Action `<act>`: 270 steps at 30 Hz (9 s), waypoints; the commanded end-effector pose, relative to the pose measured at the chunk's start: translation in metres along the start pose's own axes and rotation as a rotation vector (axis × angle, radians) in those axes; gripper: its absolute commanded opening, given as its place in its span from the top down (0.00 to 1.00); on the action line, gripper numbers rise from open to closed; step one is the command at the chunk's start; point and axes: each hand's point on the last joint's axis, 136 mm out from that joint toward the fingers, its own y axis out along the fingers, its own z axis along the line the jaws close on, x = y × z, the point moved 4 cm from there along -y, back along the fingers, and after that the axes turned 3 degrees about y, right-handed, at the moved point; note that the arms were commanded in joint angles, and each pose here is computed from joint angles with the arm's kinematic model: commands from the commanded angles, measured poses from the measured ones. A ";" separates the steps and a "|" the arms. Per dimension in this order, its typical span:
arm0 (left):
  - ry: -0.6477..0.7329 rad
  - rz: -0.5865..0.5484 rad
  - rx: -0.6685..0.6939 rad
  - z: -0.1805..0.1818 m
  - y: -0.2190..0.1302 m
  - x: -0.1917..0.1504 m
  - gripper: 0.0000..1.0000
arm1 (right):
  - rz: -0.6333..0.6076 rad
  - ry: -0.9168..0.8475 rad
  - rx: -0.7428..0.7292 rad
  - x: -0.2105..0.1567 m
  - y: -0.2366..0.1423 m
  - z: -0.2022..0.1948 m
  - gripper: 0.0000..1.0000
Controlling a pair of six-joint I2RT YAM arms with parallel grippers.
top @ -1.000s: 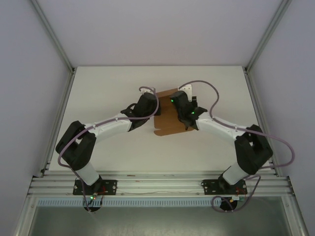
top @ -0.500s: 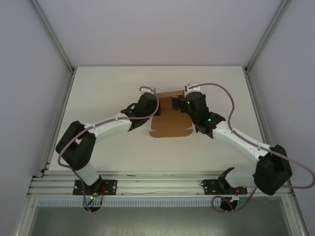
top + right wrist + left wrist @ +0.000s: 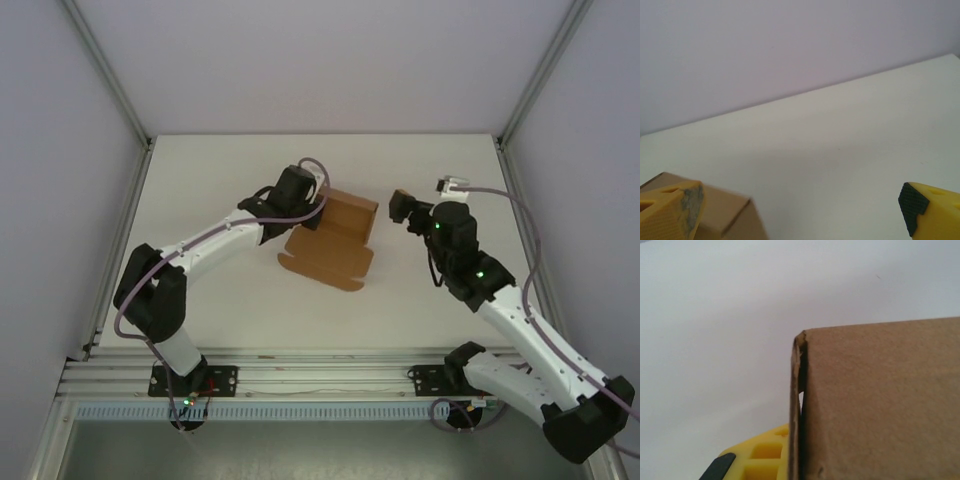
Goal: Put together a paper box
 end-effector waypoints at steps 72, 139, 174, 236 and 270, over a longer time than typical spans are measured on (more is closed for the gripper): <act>-0.580 -0.252 0.302 0.126 -0.121 -0.020 0.00 | 0.685 -0.560 0.450 -0.122 0.069 0.055 0.01; 0.180 0.049 -0.312 0.061 -0.061 -0.065 0.00 | 0.745 -0.706 0.376 -0.115 0.115 0.107 0.04; -0.210 0.089 0.111 0.103 -0.018 -0.015 1.00 | 0.700 -0.467 0.257 -0.094 0.149 0.102 1.00; -0.707 0.010 0.258 0.089 -0.027 -0.025 0.00 | 0.281 -0.425 -0.006 -0.203 0.127 0.077 1.00; -0.696 0.204 0.063 0.063 0.052 -0.112 0.36 | 0.428 -0.606 0.061 -0.230 0.049 0.052 0.40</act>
